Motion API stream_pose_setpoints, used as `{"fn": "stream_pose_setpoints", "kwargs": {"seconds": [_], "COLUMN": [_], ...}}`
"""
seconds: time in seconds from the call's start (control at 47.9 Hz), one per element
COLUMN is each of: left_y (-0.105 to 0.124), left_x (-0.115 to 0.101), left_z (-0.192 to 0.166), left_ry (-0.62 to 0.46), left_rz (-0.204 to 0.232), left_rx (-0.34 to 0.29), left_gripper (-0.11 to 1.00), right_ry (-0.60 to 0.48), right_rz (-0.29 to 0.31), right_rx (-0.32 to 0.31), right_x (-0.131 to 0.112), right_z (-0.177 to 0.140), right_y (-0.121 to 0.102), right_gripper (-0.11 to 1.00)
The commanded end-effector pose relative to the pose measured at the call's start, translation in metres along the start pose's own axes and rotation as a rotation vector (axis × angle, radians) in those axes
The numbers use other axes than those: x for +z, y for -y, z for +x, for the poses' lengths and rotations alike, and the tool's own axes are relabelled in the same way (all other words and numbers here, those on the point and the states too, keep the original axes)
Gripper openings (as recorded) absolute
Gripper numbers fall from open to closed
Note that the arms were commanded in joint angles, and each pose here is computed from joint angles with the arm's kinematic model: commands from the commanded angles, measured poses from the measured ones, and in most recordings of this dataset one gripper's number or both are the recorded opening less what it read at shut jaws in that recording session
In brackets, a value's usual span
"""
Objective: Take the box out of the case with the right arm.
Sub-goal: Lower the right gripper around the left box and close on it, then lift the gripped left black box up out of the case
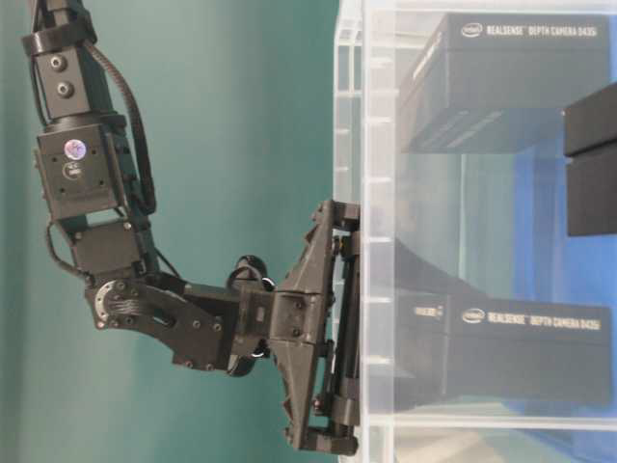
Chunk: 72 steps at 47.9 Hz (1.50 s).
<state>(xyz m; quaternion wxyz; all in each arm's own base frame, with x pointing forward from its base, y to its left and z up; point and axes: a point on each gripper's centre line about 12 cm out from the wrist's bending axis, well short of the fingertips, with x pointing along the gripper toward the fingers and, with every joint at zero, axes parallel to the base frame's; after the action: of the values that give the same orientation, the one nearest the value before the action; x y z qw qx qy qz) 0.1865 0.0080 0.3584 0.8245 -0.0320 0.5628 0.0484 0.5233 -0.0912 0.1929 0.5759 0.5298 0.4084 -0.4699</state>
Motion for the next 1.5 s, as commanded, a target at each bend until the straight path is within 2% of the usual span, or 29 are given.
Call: {"fn": "stream_pose_setpoints", "kwargs": {"seconds": [0.0, 0.229, 0.688, 0.834, 1.001, 1.481], "left_y": [-0.001, -0.001, -0.001, -0.001, -0.001, -0.001], "left_x": [0.004, 0.005, 0.003, 0.003, 0.004, 0.004], "left_z": [-0.007, -0.008, -0.008, -0.008, -0.008, -0.008], "left_ry": [0.029, 0.031, 0.032, 0.032, 0.032, 0.032], "left_rz": [-0.002, -0.002, -0.002, -0.002, -0.001, -0.004], "left_rx": [0.002, 0.001, 0.001, 0.001, 0.001, 0.001], "left_gripper": [0.0, 0.0, 0.0, 0.0, 0.0, 0.0], "right_ry": [0.024, 0.04, 0.136, 0.158, 0.18, 0.187], "right_rz": [0.002, 0.006, 0.016, 0.014, 0.009, 0.004], "right_rx": [0.075, 0.078, 0.128, 0.147, 0.173, 0.177], "right_x": [0.007, 0.011, 0.022, 0.021, 0.019, 0.018], "right_z": [-0.043, -0.076, -0.171, -0.193, -0.204, -0.206], "right_y": [-0.008, -0.008, -0.012, -0.012, -0.014, -0.014], "right_gripper": [0.69, 0.69, 0.68, 0.68, 0.67, 0.67]}}
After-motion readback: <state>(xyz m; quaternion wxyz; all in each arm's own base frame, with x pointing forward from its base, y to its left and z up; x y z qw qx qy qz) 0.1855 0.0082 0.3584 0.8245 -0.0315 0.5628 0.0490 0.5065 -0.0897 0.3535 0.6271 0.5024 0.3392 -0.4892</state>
